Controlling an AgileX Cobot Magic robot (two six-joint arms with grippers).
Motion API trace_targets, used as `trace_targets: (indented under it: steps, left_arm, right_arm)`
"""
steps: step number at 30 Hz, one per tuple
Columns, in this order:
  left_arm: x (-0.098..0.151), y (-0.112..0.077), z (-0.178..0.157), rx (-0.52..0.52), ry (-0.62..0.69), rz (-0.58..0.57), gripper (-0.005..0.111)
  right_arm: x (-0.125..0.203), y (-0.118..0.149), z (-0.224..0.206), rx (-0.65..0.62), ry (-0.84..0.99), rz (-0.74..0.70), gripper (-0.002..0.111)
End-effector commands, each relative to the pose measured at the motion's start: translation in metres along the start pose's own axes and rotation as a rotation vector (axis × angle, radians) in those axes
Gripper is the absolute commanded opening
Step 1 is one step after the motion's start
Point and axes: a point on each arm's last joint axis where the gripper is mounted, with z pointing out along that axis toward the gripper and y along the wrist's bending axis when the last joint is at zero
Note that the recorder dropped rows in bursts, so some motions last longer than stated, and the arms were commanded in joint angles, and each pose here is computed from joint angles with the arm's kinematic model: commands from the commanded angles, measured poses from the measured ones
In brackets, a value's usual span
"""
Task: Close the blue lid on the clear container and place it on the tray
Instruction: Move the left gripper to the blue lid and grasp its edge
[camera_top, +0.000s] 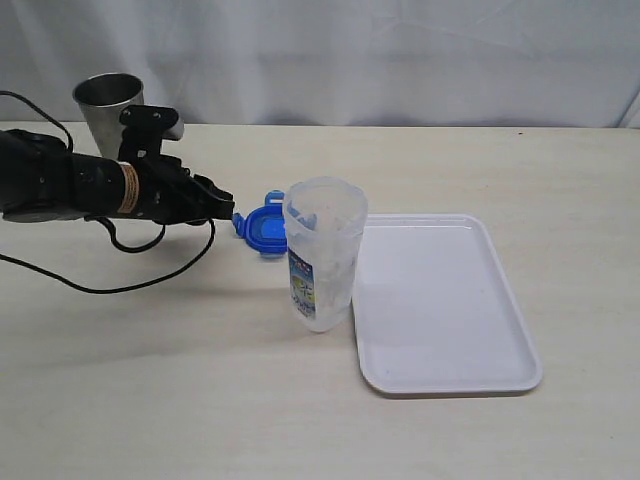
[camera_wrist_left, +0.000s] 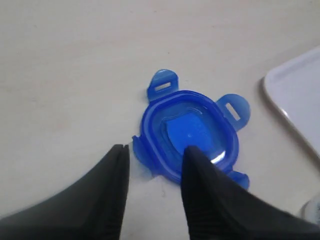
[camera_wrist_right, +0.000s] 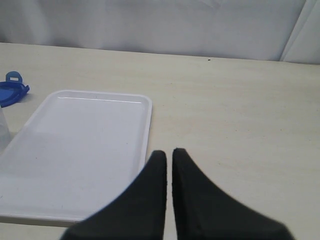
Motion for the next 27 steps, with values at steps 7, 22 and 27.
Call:
trace_targets:
  steps: [7,22,27]
  left_arm:
    - [0.014,0.005,0.030,0.049,0.003,-0.121,0.033]
    - [0.019,0.011,0.052,0.036,0.029,-0.125,0.033]
    - [0.020,0.011,0.053,0.035,0.033,-0.128,0.025]
  right_arm:
    - [0.000,0.000,0.000,0.004,-0.012,0.002,0.005]
    - [0.000,0.000,0.000,0.004,-0.012,0.002,0.005]
    - [0.000,0.000,0.000,0.004,-0.012,0.002,0.005]
